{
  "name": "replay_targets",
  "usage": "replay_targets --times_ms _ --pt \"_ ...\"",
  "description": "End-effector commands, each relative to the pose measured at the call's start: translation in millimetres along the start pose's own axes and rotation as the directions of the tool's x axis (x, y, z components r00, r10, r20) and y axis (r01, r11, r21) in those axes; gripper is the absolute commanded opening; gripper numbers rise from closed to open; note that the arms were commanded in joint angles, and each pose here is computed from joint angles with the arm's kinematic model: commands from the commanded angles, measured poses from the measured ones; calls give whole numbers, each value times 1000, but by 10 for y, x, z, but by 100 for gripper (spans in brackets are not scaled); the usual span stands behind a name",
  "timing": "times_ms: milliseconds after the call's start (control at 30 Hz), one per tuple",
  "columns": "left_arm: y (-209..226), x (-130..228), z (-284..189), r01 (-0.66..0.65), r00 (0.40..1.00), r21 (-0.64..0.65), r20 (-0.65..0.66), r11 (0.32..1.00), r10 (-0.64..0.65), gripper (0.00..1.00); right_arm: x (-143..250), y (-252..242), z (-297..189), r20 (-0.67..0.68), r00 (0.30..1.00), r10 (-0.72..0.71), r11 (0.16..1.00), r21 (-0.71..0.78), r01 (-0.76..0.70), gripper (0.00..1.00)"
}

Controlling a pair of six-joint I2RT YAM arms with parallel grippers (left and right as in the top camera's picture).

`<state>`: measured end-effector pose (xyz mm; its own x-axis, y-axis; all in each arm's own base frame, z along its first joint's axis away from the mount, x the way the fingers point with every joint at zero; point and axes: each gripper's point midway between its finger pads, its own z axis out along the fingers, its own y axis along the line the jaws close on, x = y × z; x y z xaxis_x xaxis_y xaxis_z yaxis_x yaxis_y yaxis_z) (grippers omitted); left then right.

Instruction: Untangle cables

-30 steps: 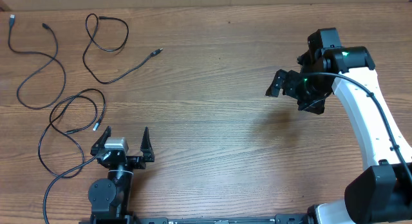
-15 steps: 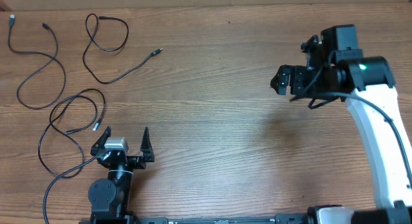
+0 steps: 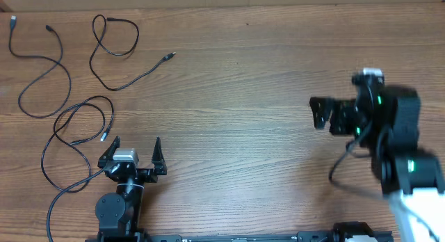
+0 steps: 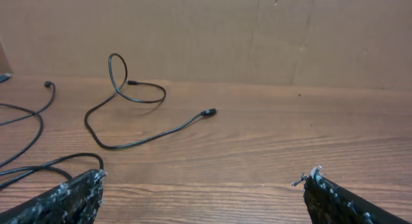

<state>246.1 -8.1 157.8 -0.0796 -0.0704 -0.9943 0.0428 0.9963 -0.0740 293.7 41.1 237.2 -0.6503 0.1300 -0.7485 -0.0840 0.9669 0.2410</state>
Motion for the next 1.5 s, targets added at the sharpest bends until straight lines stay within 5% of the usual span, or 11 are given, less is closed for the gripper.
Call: replay_targets --times_ms 0,367,600,1033,1467 --pt "19 12 0 -11 1000 -8 3 1000 11 99 125 -4 -188 131 991 -32 999 -5 33 100" --pt "19 12 0 -11 1000 -8 3 1000 11 100 619 -10 -421 455 886 -87 993 -37 116 100" --pt "19 12 0 -11 1000 -8 3 1000 11 100 604 28 -325 588 802 -103 983 -64 173 100" --pt "19 12 0 -11 1000 -8 3 1000 11 100 571 -82 -244 678 728 -107 987 -15 159 100" --pt "19 12 0 -11 1000 -8 3 1000 11 100 797 -199 5 614 782 -104 991 1 131 100"
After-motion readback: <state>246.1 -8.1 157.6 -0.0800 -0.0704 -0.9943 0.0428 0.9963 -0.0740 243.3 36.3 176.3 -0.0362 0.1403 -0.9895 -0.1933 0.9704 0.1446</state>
